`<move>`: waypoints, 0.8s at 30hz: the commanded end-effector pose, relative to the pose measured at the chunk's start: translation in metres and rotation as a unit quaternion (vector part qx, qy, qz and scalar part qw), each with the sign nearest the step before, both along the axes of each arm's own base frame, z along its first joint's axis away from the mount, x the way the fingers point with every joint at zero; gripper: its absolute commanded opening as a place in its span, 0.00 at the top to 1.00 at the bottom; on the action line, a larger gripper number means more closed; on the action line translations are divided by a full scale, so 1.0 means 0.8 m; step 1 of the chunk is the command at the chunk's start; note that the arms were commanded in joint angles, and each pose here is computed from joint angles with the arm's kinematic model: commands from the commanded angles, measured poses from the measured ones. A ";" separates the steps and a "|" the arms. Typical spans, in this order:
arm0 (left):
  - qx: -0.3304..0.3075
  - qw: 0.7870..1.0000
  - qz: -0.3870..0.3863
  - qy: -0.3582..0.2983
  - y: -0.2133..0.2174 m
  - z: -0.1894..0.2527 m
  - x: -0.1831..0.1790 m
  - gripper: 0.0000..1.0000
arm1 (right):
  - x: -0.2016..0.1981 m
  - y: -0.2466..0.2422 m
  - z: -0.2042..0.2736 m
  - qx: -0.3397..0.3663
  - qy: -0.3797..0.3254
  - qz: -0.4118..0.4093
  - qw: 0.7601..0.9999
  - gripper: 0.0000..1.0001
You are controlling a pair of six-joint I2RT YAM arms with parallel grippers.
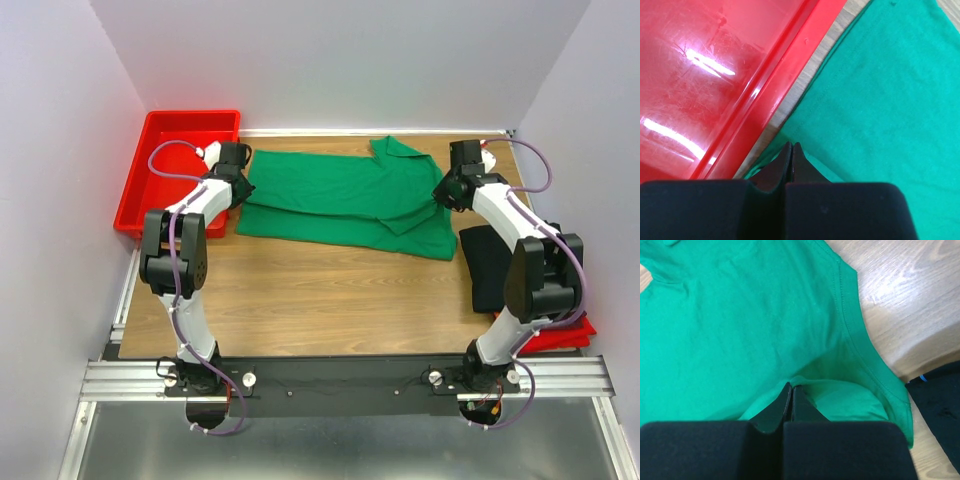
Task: Fold and stack the t-shirts
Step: Fold the tshirt
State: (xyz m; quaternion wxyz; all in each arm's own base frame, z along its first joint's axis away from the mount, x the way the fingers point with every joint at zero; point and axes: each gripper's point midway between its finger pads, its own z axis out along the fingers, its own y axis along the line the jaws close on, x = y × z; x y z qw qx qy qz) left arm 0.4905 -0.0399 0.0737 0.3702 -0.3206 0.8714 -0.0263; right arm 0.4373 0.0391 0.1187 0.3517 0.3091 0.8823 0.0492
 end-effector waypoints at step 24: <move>-0.003 0.998 -0.053 -0.035 -0.012 0.012 0.037 0.70 | 0.052 -0.012 -0.036 0.031 0.012 0.008 0.999 0.64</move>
